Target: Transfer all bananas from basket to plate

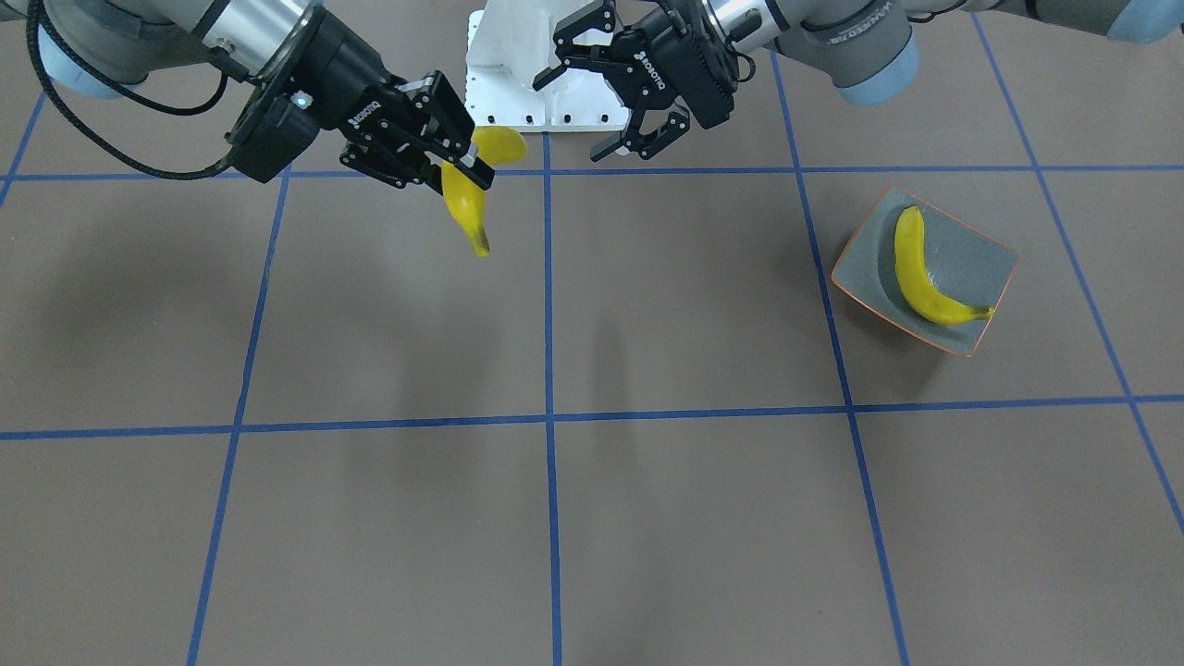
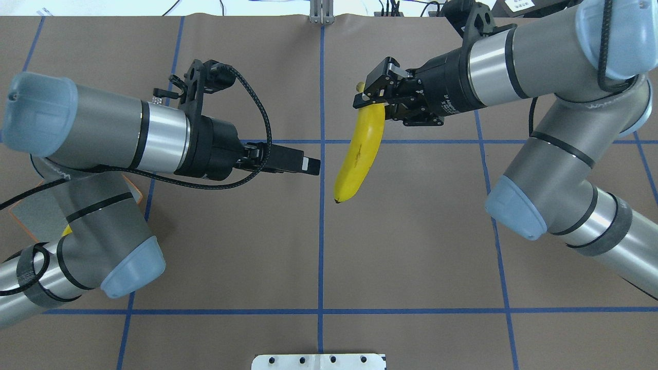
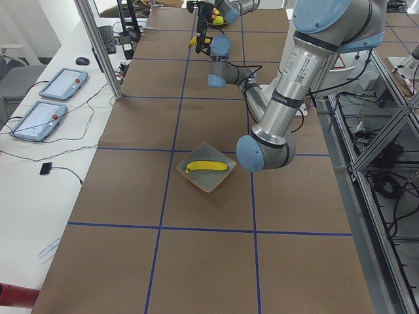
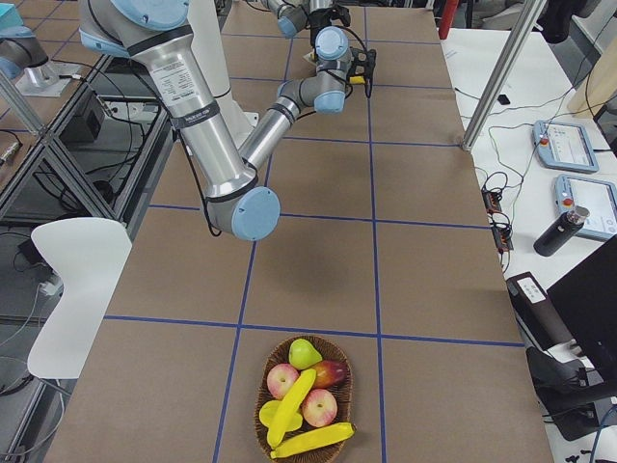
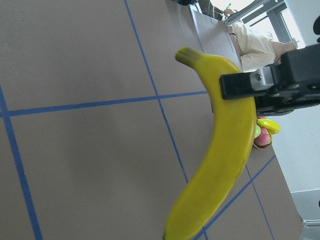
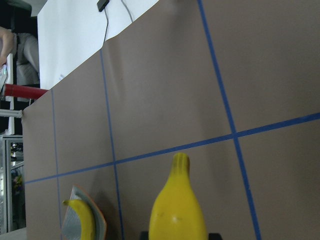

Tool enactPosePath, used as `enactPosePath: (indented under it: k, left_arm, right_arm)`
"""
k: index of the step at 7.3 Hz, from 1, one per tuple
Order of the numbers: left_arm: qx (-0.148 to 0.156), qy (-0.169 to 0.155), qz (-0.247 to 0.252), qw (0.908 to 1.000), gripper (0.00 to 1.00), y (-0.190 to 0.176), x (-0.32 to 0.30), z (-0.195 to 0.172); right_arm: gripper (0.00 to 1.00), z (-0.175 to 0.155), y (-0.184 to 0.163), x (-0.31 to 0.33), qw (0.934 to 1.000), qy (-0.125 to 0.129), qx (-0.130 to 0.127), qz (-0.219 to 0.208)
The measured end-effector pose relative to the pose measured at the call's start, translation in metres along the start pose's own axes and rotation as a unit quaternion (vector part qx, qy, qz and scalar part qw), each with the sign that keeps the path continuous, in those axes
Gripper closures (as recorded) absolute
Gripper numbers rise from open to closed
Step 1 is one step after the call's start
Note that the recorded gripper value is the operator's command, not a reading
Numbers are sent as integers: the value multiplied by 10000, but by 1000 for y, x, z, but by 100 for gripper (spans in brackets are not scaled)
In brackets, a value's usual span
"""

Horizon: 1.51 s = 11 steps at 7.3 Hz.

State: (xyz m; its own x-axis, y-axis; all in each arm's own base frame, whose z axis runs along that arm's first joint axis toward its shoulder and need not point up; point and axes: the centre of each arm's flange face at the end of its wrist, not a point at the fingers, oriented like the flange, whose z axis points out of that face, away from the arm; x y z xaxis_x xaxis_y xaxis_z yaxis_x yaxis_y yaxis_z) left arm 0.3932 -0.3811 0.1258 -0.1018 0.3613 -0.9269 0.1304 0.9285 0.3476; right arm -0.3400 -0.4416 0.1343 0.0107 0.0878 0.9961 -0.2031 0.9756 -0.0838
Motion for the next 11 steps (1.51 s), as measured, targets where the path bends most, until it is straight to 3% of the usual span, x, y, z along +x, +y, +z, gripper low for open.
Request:
enactPosePath:
  k: [3,4,6,7,8,9,11]
  left_arm:
    - [-116,209,67,9997,1,12,13,11]
    - [-144,279,90,9995,7,16,16,13]
    - [-203,411,130,9989,33,25,19,18]
    - [-243,515,159,9983,56,31,20,22]
    - [-276,638,199,9974,93,37,21,26]
    - [-293,735,235,9966,100,42,22,28]
    - [-327,756,252,9963,100,46,19,30]
  right_arm:
    - [100,7,33,-15,9996,-214,-119,-133]
    - [100,7,37,-17,9995,-250,-130,-152]
    - [100,5,42,-20,9993,-297,-151,-177]
    - [100,5,44,-21,9992,-311,-159,-187]
    - [86,4,44,-22,9991,-320,-165,-207]
    - [1,4,45,-22,9991,-322,-168,-233]
    - [0,0,43,-30,9987,-414,-6,-302]
